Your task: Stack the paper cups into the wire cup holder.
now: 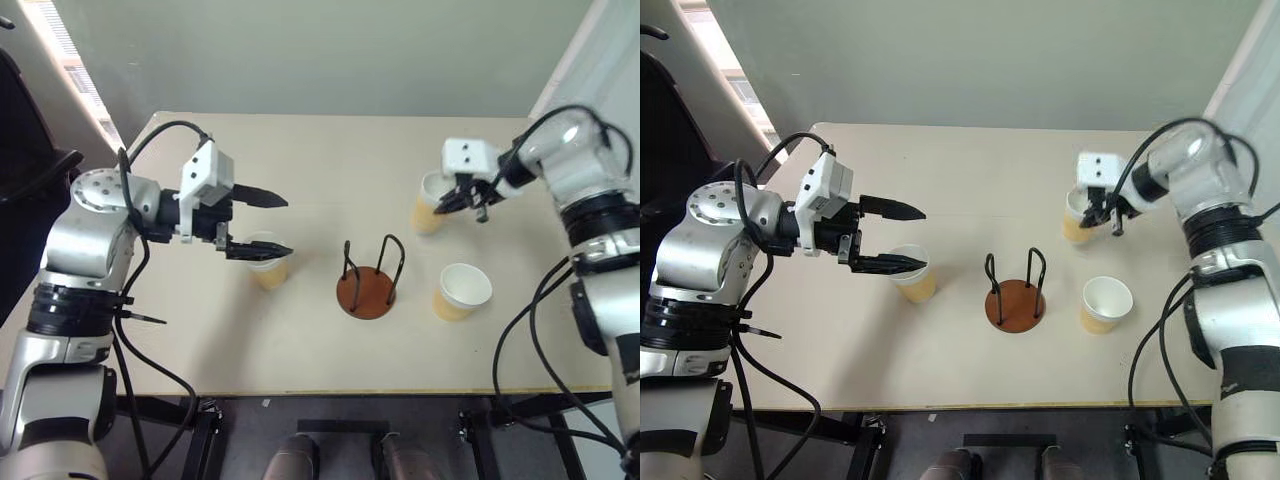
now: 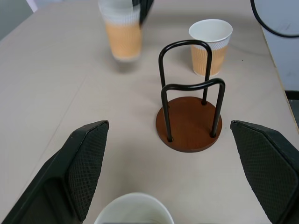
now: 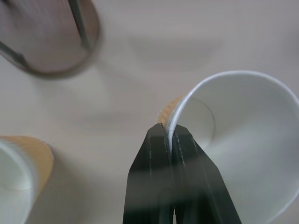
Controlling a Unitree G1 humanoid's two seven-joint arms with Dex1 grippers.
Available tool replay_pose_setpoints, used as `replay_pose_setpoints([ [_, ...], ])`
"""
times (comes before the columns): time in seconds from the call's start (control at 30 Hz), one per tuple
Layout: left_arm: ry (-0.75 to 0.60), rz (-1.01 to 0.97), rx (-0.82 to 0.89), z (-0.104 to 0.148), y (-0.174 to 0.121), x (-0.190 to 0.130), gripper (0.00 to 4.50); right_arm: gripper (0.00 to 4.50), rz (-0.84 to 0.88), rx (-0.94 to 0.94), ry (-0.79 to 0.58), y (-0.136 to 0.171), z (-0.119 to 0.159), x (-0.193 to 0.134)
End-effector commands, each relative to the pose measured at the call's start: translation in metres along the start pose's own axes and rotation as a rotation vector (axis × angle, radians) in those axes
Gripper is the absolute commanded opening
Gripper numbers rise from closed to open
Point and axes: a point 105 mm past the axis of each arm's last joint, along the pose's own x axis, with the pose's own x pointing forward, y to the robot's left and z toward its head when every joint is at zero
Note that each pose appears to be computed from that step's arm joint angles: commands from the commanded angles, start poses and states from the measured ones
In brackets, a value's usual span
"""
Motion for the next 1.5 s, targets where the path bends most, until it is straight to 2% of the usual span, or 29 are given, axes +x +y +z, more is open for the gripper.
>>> replay_pose_setpoints([
  [0.03, -0.022, 0.003, 0.027, 0.004, 0.001, -0.002, 4.5, 0.01, -0.014, -0.179, -0.111, 0.013, 0.061, -0.025],
  [0.1, -0.028, -0.01, 0.023, 0.003, 0.001, 0.002, 4.5, 0.01, 0.003, -0.252, -0.138, 0.028, 0.085, -0.026],
  [0.2, -0.029, -0.03, 0.025, 0.001, 0.001, 0.008, 4.5, 0.01, 0.025, -0.31, -0.13, 0.043, 0.099, -0.022],
  [0.43, -0.028, -0.056, 0.033, -0.001, 0.003, 0.016, 4.5, 0.01, 0.103, -0.38, -0.126, 0.069, 0.113, -0.009],
  [1.07, -0.03, -0.056, 0.04, -0.001, 0.005, 0.019, 4.5, 0.01, 0.192, -0.454, -0.027, 0.086, 0.092, 0.016],
  [1.2, -0.026, -0.052, 0.038, -0.002, 0.005, 0.019, 4.5, 0.9, 0.186, -0.46, -0.041, 0.086, 0.096, 0.017],
  [1.4, -0.029, -0.007, 0.038, 0.001, 0.01, 0.02, 4.5, 2.9, 0.064, -0.374, -0.168, 0.072, 0.114, 0.015],
  [1.5, -0.012, 0.025, 0.064, 0.003, 0.013, 0.018, 4.5, 2.9, -0.02, -0.253, -0.238, 0.06, 0.112, 0.007],
])
